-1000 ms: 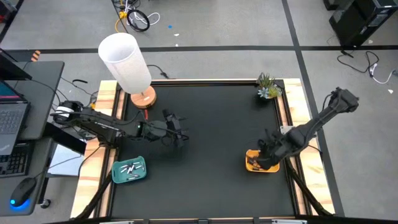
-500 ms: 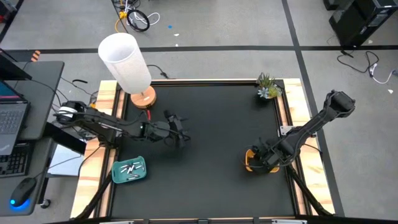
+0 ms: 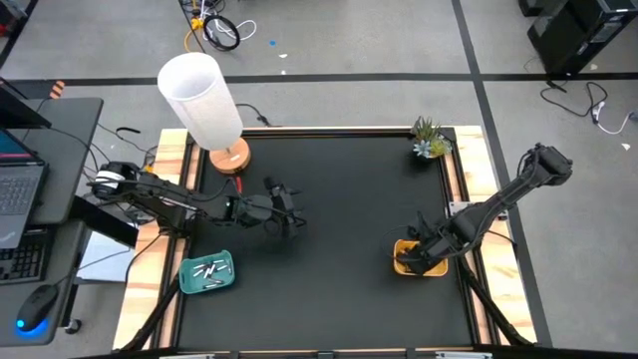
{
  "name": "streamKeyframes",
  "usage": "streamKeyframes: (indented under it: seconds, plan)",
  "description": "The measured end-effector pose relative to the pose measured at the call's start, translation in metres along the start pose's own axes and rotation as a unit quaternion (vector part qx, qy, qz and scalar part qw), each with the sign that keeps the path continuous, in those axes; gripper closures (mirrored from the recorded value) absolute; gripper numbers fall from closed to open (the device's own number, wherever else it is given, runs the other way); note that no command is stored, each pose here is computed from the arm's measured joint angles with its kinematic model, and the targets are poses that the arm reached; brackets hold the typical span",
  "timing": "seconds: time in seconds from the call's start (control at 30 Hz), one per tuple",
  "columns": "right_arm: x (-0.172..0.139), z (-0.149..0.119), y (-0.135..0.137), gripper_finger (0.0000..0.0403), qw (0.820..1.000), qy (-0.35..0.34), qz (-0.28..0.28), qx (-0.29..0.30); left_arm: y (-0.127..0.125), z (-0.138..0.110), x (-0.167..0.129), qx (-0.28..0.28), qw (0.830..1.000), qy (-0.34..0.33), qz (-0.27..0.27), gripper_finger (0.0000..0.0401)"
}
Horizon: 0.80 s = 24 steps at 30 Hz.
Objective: Sort batteries
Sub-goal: Put the silver battery into the green bin
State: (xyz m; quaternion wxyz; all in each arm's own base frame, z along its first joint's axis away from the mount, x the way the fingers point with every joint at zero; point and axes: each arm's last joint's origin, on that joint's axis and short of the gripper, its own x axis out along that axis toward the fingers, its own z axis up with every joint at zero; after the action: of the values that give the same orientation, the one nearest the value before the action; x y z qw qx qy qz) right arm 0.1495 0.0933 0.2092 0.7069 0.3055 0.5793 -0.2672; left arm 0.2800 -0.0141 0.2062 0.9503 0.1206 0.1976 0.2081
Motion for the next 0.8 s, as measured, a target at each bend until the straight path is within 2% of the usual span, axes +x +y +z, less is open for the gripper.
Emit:
streamKeyframes:
  seconds: [0.1, 0.2, 0.5, 0.67, 0.8]
  plan:
    - [-0.023, 0.009, -0.003, 0.0248, 0.999, 0.0, -0.043, -0.004, -0.001, 0.001, 0.0, -0.002, 1.0, -0.007, -0.012, 0.0183]
    - [-0.033, 0.021, -0.014, 0.0251, 0.995, 0.013, -0.098, -0.013, -0.001, 0.004, 0.0, -0.007, 0.999, -0.023, -0.023, 0.0183]
    - [-0.016, 0.073, -0.031, 0.022, 0.983, 0.112, -0.117, -0.084, -0.005, 0.007, -0.002, -0.01, 0.998, -0.038, -0.05, 0.0183]
    - [0.009, 0.099, -0.038, 0.0199, 0.961, 0.177, -0.14, -0.158, -0.015, 0.008, -0.008, 0.002, 0.994, -0.045, -0.097, 0.0183]
    - [0.035, 0.114, -0.043, 0.0185, 0.93, 0.255, -0.16, -0.208, -0.018, 0.009, -0.009, 0.006, 0.991, -0.052, -0.122, 0.0183]
